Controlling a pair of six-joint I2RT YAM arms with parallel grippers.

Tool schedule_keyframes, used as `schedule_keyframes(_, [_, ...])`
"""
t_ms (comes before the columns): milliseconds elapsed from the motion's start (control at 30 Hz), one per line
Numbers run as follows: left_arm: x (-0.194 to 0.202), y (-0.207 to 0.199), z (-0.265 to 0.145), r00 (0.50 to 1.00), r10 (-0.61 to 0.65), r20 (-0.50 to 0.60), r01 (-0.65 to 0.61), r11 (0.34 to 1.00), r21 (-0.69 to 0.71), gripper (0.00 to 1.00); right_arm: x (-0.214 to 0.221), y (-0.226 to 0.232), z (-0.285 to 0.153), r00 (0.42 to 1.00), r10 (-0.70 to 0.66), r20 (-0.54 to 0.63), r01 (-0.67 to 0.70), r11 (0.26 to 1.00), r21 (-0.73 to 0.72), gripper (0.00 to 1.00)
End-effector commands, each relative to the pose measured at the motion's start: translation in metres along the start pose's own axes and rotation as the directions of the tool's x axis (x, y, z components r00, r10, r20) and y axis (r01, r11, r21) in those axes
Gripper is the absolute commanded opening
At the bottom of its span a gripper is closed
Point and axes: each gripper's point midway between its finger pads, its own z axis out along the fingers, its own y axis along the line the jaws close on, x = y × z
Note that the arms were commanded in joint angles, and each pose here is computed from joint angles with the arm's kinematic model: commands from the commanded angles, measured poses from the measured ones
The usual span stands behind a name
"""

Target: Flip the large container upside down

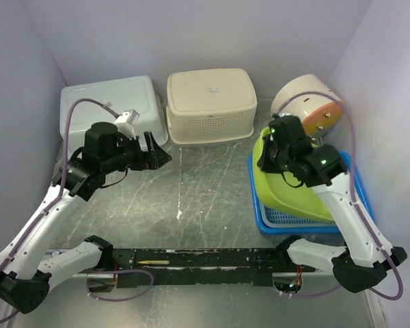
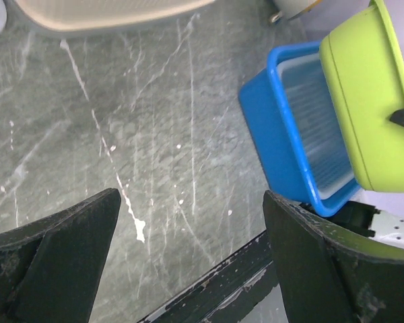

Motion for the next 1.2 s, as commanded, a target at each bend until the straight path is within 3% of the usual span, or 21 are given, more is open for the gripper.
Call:
schedule_keyframes(0, [-0.036,-0.025,-0.025,0.994,0.037,0.102,-0.041,0.998,0.038,0.98,-0.051,0.025,-0.051,0.995,0.034,0.095,-0.023,0.993,-0.119,0.0])
schedule_keyframes(133, [-0.059,-0.037,-0.045,0.986,0.035,0.161,-0.041,0.999,0.035,0.97,-0.102,0.059,-0.097,0.976,0.08,0.202,-0.018,0.957,-0.291,0.0])
schedule_keyframes(233, [-0.077,-0.042,-0.061,0.975,0.026,0.219,-0.029,1.0,0.009,0.96,-0.138,0.094,-0.131,0.947,0.144,0.288,0.007,0.884,-0.467,0.0])
schedule_keyframes(367, [-0.098,-0.053,-0.084,0.955,0.017,0.295,-0.022,1.0,0.015,0.96,-0.17,0.14,-0.162,0.916,0.234,0.326,0.054,0.733,-0.678,0.0])
schedule_keyframes(467, [-0.116,-0.061,-0.11,0.926,-0.003,0.377,-0.001,1.0,0.009,0.95,-0.181,0.171,-0.179,0.904,0.294,0.31,0.09,0.579,-0.811,0.0])
schedule_keyframes(700, [-0.152,-0.085,-0.179,0.826,-0.047,0.561,0.014,0.998,0.063,0.94,-0.164,0.218,-0.179,0.917,0.386,0.106,0.025,0.208,-0.978,0.0])
schedule_keyframes(867, [-0.165,-0.091,-0.206,0.763,-0.06,0.643,0.008,0.996,0.084,0.94,-0.138,0.247,-0.168,0.915,0.402,-0.018,-0.052,0.075,-0.996,0.0])
schedule_keyframes(1167, [-0.169,-0.101,-0.213,0.731,-0.092,0.676,-0.012,0.989,0.147,0.94,-0.104,0.302,-0.166,0.914,0.346,-0.211,-0.148,-0.201,-0.968,0.0])
